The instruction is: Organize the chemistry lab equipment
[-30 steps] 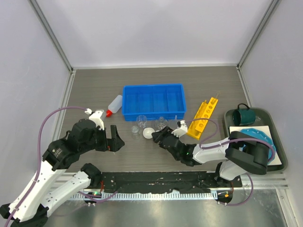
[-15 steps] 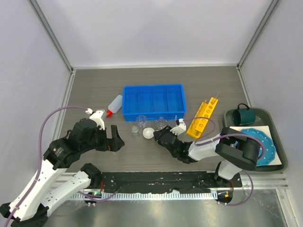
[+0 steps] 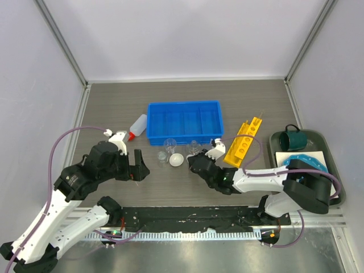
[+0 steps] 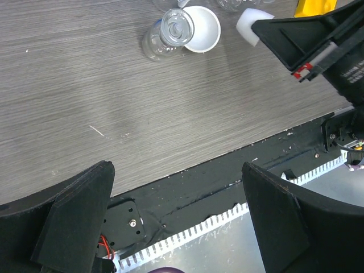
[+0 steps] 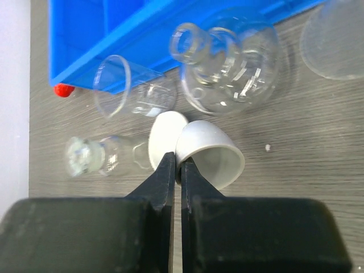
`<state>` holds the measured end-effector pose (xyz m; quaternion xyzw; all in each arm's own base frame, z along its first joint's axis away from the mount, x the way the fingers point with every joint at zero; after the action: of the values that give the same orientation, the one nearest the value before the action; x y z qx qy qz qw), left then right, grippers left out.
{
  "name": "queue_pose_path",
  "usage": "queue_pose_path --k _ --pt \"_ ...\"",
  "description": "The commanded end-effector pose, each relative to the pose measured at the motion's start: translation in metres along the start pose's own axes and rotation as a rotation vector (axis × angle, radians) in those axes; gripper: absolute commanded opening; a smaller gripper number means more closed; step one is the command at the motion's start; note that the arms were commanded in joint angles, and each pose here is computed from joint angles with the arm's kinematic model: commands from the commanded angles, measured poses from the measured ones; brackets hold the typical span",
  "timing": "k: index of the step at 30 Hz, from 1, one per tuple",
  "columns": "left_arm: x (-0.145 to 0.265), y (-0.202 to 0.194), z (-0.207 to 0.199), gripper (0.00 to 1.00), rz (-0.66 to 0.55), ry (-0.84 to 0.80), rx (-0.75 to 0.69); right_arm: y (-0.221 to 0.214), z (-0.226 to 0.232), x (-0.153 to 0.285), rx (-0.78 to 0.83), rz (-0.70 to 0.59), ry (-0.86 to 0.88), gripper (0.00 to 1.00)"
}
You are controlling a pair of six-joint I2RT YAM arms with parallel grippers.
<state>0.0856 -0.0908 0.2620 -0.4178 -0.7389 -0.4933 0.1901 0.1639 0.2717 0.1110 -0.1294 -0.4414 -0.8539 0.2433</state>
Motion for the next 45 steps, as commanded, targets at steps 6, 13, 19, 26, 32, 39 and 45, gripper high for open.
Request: queue_pose_path --k 6,13,19,26,32,39,45 --pt "0.004 0.009 -0.005 1.0 -0.047 -0.022 -0.013 0.048 0.044 0.046 0.38 0.073 -0.038 0.01" --pt "0.006 0.009 -0.006 1.0 -0.047 -0.035 -0.006 0.107 0.087 0.051 0.69 0.042 -0.136 0.01" --pt "0.01 0.006 -0.003 1.0 -0.031 -0.018 -0.01 0.159 0.081 -0.006 0.769 0.06 -0.295 0.01" --pt "0.011 0.004 -0.006 1.0 0.005 -0.04 -0.029 0.216 0.049 -0.089 0.653 0.209 -0.35 0.01" --pt "0.007 0.001 -0.008 1.0 0.022 -0.077 -0.045 0.246 0.035 -0.13 0.601 0.309 -0.35 0.01" --pt "0.005 0.003 -0.008 1.0 0.031 -0.058 -0.041 0.227 0.012 -0.178 0.54 0.458 -0.321 0.01" --pt "0.004 0.004 -0.006 1.0 0.027 -0.034 -0.037 0.207 -0.008 -0.193 0.554 0.518 -0.372 0.01"
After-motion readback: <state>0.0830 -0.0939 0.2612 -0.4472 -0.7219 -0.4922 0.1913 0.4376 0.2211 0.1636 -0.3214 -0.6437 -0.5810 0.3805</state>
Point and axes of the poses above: each gripper's point midway between its finger pads, its own x axis back along the fingers, its own z axis along the line the jaws close on, y = z × x, the point moved 8 cm from there along x, back along the fingers, and after that the axes turned 7 degrees about x, right-handed, at the moved point
